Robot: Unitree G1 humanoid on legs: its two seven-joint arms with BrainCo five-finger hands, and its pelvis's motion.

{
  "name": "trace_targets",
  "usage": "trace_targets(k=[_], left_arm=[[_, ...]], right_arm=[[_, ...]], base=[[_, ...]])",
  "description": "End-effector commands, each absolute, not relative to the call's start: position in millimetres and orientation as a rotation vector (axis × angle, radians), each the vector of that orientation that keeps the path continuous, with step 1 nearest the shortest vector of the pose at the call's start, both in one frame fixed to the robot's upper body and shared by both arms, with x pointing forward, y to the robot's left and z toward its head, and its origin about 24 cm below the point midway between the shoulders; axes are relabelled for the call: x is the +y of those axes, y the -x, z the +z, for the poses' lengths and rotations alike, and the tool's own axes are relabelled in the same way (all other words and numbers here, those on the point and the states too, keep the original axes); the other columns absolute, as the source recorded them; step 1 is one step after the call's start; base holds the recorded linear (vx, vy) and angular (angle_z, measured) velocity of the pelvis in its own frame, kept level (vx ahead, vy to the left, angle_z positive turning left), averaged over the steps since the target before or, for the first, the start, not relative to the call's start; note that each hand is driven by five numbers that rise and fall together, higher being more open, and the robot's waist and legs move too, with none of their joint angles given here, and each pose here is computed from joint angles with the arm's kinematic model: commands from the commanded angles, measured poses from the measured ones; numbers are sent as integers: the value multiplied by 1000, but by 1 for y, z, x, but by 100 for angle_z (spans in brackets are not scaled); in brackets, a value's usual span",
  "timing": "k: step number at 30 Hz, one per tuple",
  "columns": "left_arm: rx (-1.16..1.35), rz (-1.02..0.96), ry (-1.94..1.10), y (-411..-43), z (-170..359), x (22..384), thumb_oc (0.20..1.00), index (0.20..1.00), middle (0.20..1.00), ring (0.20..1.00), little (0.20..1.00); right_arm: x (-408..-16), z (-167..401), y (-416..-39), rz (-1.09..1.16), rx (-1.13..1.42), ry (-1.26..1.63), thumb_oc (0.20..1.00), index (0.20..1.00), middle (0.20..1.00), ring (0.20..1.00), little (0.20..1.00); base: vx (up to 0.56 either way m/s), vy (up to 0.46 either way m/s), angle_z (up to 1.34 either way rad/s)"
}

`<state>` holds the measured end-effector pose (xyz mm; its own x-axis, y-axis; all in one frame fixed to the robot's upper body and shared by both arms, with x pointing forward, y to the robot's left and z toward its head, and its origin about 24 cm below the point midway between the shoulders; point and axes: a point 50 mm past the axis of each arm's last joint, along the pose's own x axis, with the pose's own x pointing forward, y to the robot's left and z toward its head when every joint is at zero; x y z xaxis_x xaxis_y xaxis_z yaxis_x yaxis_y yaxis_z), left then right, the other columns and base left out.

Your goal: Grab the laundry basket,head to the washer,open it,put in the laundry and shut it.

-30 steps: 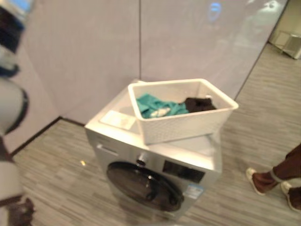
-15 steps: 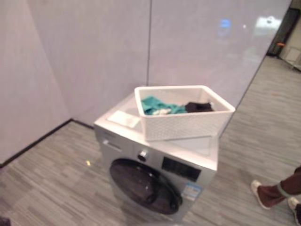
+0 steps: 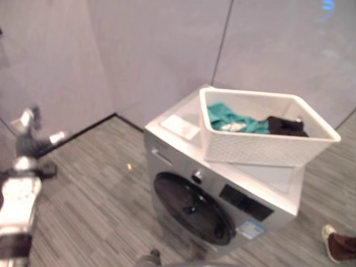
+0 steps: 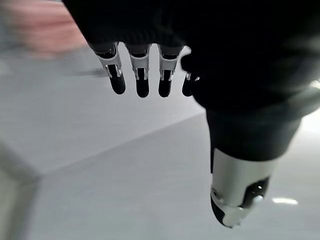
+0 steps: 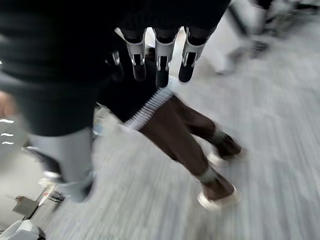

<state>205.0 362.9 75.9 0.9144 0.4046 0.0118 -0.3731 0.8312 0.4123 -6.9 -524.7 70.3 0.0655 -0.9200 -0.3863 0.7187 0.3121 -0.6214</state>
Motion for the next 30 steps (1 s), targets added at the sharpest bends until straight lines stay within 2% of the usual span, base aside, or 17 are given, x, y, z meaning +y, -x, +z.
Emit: trace_targets(k=[1, 4, 5, 9, 13, 15, 18, 24, 25, 30], left_arm=[[7, 335, -369, -209, 84, 353, 1000, 1000, 1000, 1000, 1000], [190, 349, -286, -177, 39, 355, 1000, 1000, 1000, 1000, 1000], [323, 375, -218, -154, 7, 357, 1000, 1000, 1000, 1000, 1000], [468, 384, -169, -128, -24, 354, 1000, 1000, 1000, 1000, 1000], [627, 407, -123, -105, -62, 346, 1000, 1000, 1000, 1000, 1000], [660, 416, -115, -99, -69, 344, 1000, 1000, 1000, 1000, 1000], [820, 502, 31, -60, -108, 326, 1000, 1000, 1000, 1000, 1000], [981, 558, 142, -24, -135, 303, 1000, 1000, 1000, 1000, 1000], [1023, 581, 160, -13, -140, 298, 1000, 1000, 1000, 1000, 1000], [1072, 569, 163, -12, -148, 287, 1000, 1000, 1000, 1000, 1000]], right_arm=[[-535, 102, -14, -1242, 745, 453, 1000, 1000, 1000, 1000, 1000], [-521, 71, -17, -1195, 731, 398, 1000, 1000, 1000, 1000, 1000], [-507, 49, -20, -1174, 687, 327, 1000, 1000, 1000, 1000, 1000], [-483, 15, -17, -1161, 676, 230, 1000, 1000, 1000, 1000, 1000], [-429, -52, -19, -1079, 761, 34, 1000, 1000, 1000, 1000, 1000], [-418, -62, -24, -1052, 761, 1, 1000, 1000, 1000, 1000, 1000], [-366, -95, -38, -936, 751, -77, 1000, 1000, 1000, 1000, 1000], [-324, -127, -18, -879, 866, -223, 1000, 1000, 1000, 1000, 1000], [-317, -131, -7, -883, 875, -319, 1000, 1000, 1000, 1000, 1000], [-266, -155, -6, -756, 997, -456, 1000, 1000, 1000, 1000, 1000]], base=[[22, 3, -8], [24, 12, -13], [25, 18, -17], [20, 15, -12], [0, 0, 0], [-11, 9, 2], [-22, 13, -2], [-19, 15, 1], [0, 0, 0], [-10, 29, 6]])
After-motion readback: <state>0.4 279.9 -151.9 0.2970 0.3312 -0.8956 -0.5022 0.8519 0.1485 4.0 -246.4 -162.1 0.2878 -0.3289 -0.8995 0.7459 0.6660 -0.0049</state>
